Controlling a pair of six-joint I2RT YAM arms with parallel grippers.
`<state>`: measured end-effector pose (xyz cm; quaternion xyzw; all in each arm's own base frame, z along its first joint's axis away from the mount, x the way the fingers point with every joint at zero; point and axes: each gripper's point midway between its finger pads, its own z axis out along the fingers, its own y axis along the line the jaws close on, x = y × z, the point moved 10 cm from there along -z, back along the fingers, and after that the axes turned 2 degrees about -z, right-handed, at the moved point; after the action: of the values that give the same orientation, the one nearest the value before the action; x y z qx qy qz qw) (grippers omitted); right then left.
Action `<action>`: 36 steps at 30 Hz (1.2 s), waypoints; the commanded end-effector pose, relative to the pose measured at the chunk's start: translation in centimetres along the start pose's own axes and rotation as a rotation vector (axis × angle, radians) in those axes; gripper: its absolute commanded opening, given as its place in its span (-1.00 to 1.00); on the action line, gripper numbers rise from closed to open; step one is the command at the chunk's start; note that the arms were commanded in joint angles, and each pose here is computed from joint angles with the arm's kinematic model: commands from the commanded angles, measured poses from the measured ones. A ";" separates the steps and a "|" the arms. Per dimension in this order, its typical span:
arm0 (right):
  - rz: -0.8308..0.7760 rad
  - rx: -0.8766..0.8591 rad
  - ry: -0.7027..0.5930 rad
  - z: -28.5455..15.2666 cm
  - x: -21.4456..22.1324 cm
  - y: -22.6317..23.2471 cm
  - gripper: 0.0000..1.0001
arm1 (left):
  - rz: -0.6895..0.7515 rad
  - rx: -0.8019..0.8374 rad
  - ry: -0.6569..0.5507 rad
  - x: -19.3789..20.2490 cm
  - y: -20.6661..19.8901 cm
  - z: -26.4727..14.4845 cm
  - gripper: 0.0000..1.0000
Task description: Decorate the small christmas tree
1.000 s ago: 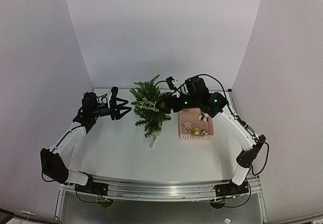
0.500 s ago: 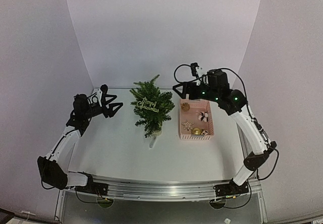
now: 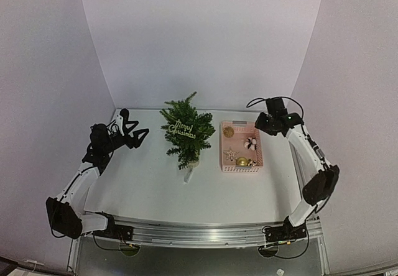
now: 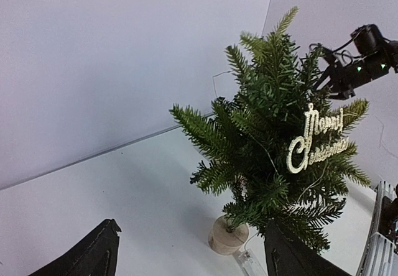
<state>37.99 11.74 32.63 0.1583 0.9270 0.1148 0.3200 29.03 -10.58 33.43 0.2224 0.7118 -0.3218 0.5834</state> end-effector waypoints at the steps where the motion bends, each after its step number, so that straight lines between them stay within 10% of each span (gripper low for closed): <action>1: -0.014 0.119 0.166 5.4 1.5 -0.1 -0.23 | -0.014 -0.054 -0.064 -0.5 0.2 -0.5 0.64; 12: -0.050 0.346 0.320 16.6 3.6 -1.6 -0.41 | -0.022 -0.088 -0.038 0.3 1.4 0.7 0.66; 28: -0.021 0.445 0.359 22.4 4.8 -3.7 -0.40 | -0.031 -0.100 -0.024 0.4 2.2 1.7 0.66; 36: -0.033 0.430 0.382 23.0 5.3 -3.8 -0.76 | -0.026 -0.100 -0.024 0.3 2.2 1.7 0.66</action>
<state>47.71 12.95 11.83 0.1819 0.9749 -0.0579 0.1149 31.18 -10.42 30.28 0.1747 0.7475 -0.3028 0.5649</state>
